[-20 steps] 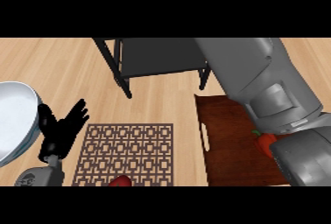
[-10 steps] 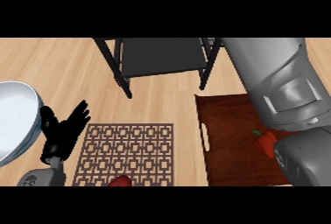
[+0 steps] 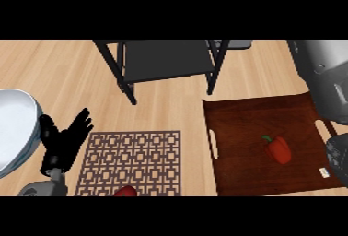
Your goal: Pick the can from the tray and place it in the tiered shelf
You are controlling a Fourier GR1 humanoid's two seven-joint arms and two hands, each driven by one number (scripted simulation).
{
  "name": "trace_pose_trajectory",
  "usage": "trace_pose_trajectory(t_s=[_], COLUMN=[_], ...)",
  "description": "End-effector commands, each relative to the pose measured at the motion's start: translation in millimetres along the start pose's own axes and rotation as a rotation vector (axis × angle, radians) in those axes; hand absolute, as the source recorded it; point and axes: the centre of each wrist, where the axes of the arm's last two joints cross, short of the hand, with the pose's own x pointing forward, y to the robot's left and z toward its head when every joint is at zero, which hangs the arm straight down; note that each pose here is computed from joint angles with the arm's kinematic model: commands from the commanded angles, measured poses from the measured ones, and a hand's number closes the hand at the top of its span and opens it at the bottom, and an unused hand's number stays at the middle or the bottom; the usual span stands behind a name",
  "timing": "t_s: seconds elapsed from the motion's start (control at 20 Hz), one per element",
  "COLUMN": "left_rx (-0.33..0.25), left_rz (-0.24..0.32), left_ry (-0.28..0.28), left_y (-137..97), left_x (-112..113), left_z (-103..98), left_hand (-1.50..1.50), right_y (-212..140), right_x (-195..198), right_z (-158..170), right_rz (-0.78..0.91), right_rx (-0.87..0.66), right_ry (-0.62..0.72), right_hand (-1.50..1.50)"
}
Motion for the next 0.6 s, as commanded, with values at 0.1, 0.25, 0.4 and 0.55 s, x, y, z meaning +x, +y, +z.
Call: trace_pose_trajectory(t_s=[0.1,0.25,0.4,0.55], left_rx=[0.023,0.029,0.045,0.018], left_rz=[0.005,0.016,0.024,0.004], left_ry=[0.005,0.016,0.001,0.028], left_y=[11.2,6.4,-5.9,6.9], left_x=[-6.3,-9.3,-6.2,-0.8], left_z=[4.0,11.7,-1.8,-2.9], left_hand=[0.0,0.0,0.0,0.0], right_y=[-55.8,-102.5,-114.0,-132.6], right_x=[-14.3,-19.8,-9.1,-50.6], right_z=[-28.5,-46.1,-42.6,-45.5], right_rz=[-0.072,-0.104,-0.108,-0.104], right_rx=[-0.148,-0.121,-0.075,-0.046], right_ry=[0.067,0.085,0.064,0.075], right_hand=[-1.5,-1.5,-1.5,-1.5])
